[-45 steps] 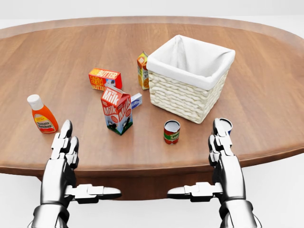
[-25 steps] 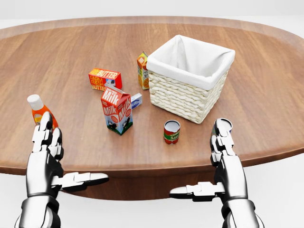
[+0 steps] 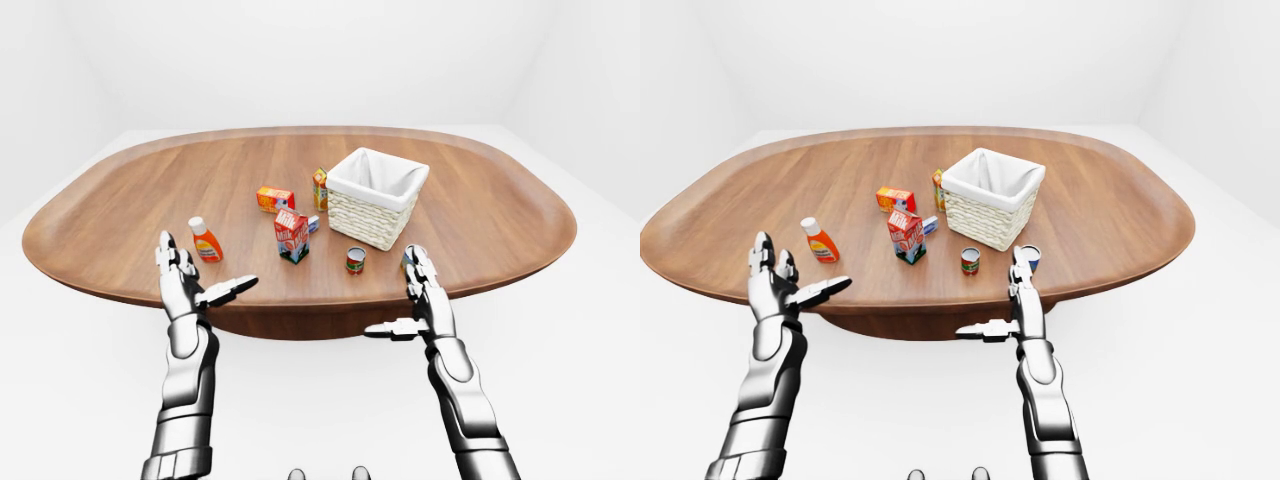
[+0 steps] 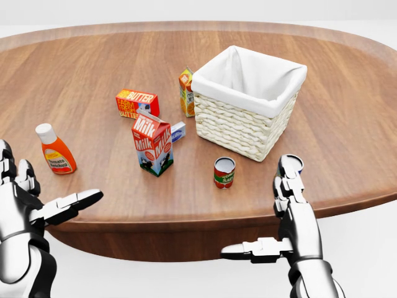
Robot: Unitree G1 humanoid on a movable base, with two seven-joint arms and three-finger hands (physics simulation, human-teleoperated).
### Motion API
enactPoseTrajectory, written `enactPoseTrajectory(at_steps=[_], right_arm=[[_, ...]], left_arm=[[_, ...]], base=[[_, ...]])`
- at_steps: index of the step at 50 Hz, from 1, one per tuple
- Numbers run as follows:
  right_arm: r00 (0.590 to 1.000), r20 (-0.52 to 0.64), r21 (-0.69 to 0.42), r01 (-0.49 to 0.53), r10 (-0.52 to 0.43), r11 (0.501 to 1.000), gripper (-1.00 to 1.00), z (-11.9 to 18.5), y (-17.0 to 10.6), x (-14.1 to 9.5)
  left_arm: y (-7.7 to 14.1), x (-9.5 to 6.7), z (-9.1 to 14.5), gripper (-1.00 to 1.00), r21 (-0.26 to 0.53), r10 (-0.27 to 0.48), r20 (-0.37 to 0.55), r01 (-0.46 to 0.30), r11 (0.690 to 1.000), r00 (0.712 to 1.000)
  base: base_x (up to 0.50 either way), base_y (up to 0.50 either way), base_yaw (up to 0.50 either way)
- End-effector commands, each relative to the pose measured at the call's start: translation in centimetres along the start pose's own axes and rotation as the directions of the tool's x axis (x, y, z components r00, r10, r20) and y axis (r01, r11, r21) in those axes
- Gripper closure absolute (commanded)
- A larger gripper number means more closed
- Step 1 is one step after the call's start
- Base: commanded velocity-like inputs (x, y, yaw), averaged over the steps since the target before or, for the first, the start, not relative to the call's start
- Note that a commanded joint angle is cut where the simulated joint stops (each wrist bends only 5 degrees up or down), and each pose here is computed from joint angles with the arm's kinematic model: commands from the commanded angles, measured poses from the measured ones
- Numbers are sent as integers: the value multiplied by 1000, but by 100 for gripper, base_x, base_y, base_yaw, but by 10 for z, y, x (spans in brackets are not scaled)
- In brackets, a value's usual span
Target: Pick up the alphabet soup, and put it in the basket.
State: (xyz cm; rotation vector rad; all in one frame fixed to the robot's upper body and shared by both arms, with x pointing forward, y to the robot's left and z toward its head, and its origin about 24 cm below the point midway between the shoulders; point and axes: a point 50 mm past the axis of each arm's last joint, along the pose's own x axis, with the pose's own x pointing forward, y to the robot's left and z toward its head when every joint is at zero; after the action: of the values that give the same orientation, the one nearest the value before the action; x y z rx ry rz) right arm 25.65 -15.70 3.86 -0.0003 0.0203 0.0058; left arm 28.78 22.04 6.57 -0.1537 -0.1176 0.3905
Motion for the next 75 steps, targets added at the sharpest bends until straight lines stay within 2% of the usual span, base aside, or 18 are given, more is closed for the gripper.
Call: enactPoseTrajectory(at_steps=[1, 2, 5, 8, 15, 17, 21, 23, 24, 34, 47, 54, 55, 60, 66, 75], right_arm=[[1000, -4, 4, -9, 9, 1000, -100, 0, 1, 0], [1000, -4, 6, -8, 8, 1000, -100, -1, 1, 0], [1000, -5, 7, -7, 8, 1000, -100, -2, 0, 1], [1000, -7, 8, -9, 9, 1000, -100, -2, 1, 1], [1000, -8, 9, -9, 9, 1000, -100, -3, 0, 1], [1000, -11, 9, -10, 11, 1000, -100, -4, 0, 1], [1000, -12, 9, -12, 12, 1000, -100, -4, 0, 1], [1000, -13, 8, -13, 13, 1000, -100, -4, 1, 1], [1000, -14, 8, -12, 12, 1000, -100, -4, 1, 1], [1000, -15, 9, -8, 8, 1000, -100, -5, 0, 2], [1000, -14, 13, -3, 3, 1000, -100, -4, 0, 1], [1000, -17, 14, 1, -1, 1000, -100, -5, 0, 1], [1000, -17, 15, 1, 0, 1000, -100, -6, -1, 2], [1000, -18, 16, 2, -1, 1000, -100, -6, -1, 1], [1000, -11, 16, -2, 3, 1000, -100, -4, 0, 0], [1000, -6, 17, -5, 5, 1000, -100, -4, 0, 0]], left_arm=[[13, 11, 3, -100, -32, 93, -9, -93, 995, 996], [15, 12, 7, -100, -58, 97, 3, -96, 994, 995], [17, 15, 6, -100, -43, 109, -6, -109, 993, 994], [25, 22, 9, -100, -67, 135, -8, -135, 989, 991], [35, 28, 15, -100, -57, 164, 2, -164, 985, 986], [37, 31, 16, -100, -19, 167, 12, -167, 986, 986], [41, 34, 18, -100, -30, 174, 10, -173, 984, 985], [45, 39, 18, -100, -63, 182, -11, -183, 981, 983], [47, 41, 16, -100, -44, 192, -18, -193, 980, 981], [63, 50, 23, -100, -60, 237, -24, -238, 969, 971], [77, 54, 44, -100, -6, 284, 60, -284, 959, 957], [90, 58, 48, -100, -19, 321, 51, -320, 947, 946], [96, 59, 50, -100, -20, 355, 52, -354, 935, 934], [108, 60, 61, -100, -49, 383, 72, -381, 923, 921], [115, 62, 58, -100, -49, 408, 48, -406, 913, 912], [126, 61, 70, -100, -84, 438, 78, -431, 898, 896]], base=[[0, 0, 0], [0, 0, 0], [0, 0, 0], [0, 0, 0], [0, 0, 0], [0, 0, 0], [0, 0, 0], [0, 0, 0], [0, 0, 0], [0, 0, 0], [0, 0, 0], [0, 0, 0], [0, 0, 0], [0, 0, 0], [0, 0, 0], [0, 0, 0]])
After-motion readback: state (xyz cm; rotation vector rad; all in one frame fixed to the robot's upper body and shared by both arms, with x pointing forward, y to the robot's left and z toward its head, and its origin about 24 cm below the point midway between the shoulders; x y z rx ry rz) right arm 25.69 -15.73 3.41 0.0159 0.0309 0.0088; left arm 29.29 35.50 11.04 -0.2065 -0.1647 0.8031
